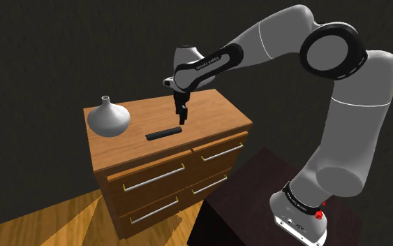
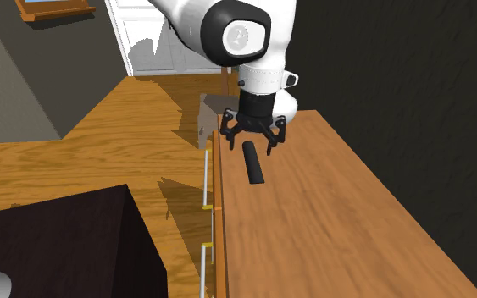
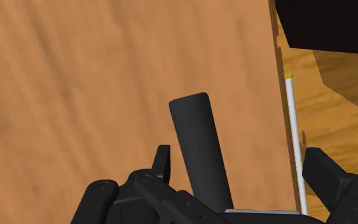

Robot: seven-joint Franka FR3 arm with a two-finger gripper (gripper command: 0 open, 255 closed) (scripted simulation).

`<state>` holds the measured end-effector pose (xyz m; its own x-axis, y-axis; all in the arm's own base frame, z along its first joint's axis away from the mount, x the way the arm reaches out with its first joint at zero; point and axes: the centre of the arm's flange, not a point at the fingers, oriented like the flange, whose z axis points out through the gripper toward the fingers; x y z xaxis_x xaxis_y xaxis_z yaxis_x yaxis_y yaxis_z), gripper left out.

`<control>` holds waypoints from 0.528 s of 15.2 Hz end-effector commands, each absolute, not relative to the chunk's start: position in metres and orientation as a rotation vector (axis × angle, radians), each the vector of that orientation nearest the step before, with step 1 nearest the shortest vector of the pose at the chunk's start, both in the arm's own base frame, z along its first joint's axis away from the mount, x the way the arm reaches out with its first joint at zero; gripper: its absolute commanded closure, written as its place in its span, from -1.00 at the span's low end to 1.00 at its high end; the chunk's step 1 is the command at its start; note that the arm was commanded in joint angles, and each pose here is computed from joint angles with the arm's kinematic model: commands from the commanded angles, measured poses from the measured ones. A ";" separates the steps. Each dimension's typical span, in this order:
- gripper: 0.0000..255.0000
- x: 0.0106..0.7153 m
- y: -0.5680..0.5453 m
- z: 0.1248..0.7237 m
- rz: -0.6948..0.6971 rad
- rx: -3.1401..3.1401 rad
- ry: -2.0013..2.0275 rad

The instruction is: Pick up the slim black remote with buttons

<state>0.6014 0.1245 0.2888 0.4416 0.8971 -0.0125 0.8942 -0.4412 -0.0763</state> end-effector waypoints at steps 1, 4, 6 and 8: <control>-1.00 0.614 0.143 0.271 0.082 -2.563 -1.711; -1.00 0.633 0.167 0.244 0.087 -2.481 -1.828; -1.00 0.635 0.169 0.235 0.088 -2.471 -1.841; -1.00 0.635 0.169 0.225 0.088 -2.471 -1.841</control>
<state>0.6344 0.1691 0.2300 0.2881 0.9575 -0.0110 0.9541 -0.2880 -0.0815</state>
